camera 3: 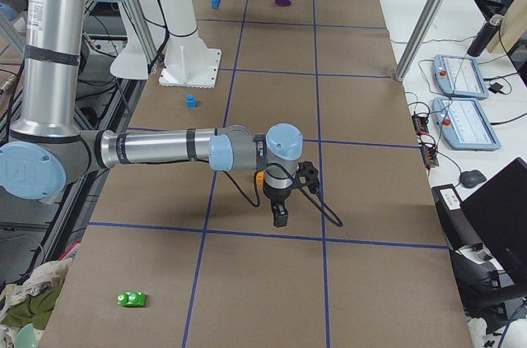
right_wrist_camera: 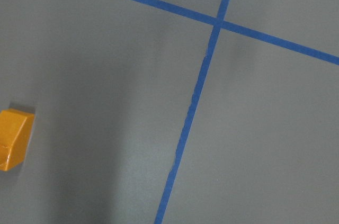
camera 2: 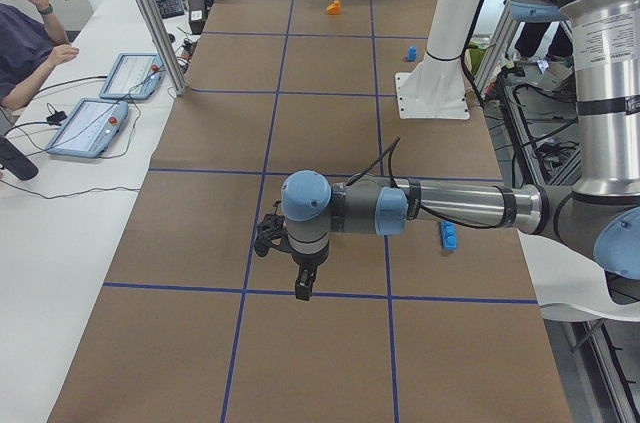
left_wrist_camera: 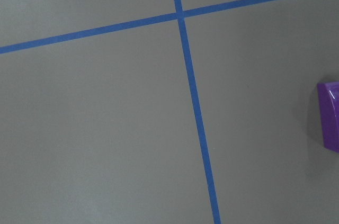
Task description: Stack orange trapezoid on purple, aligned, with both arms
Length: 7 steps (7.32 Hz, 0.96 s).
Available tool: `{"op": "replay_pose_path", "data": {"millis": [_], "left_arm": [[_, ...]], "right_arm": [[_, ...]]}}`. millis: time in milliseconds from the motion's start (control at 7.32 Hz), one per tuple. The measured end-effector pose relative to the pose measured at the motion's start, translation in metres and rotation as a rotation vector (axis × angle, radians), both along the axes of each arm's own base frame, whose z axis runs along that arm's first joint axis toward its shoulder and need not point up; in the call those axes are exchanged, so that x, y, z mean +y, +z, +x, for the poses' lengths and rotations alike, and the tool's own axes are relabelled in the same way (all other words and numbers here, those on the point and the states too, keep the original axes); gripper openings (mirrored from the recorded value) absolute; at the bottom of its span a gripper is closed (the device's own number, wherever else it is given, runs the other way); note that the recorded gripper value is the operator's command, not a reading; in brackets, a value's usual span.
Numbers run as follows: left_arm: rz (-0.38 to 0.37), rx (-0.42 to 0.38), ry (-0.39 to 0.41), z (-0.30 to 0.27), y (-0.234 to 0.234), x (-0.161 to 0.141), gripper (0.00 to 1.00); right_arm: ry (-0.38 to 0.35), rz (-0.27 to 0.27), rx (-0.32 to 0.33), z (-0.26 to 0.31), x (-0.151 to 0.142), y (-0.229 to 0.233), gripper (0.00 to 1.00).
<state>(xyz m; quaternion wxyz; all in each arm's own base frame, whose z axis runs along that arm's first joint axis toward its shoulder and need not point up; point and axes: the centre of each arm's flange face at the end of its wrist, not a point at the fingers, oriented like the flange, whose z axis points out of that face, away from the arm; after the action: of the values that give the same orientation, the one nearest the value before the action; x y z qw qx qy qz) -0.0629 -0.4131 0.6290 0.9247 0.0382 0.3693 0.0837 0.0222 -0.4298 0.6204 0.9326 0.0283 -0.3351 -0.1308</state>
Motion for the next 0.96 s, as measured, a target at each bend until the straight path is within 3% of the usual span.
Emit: {"op": "replay_pose_path", "data": {"millis": [410,956], "left_arm": [[0.037,0.003,0.017,0.007,-0.005,-0.003,1.00],[0.120,0.006,0.015,0.009,-0.018,-0.009,1.00]], "right_arm": [[-0.002,0.006,-0.002,0.000,0.000,-0.002,1.00],[-0.003,0.071,-0.003,0.001,-0.001,-0.034,1.00]]}}
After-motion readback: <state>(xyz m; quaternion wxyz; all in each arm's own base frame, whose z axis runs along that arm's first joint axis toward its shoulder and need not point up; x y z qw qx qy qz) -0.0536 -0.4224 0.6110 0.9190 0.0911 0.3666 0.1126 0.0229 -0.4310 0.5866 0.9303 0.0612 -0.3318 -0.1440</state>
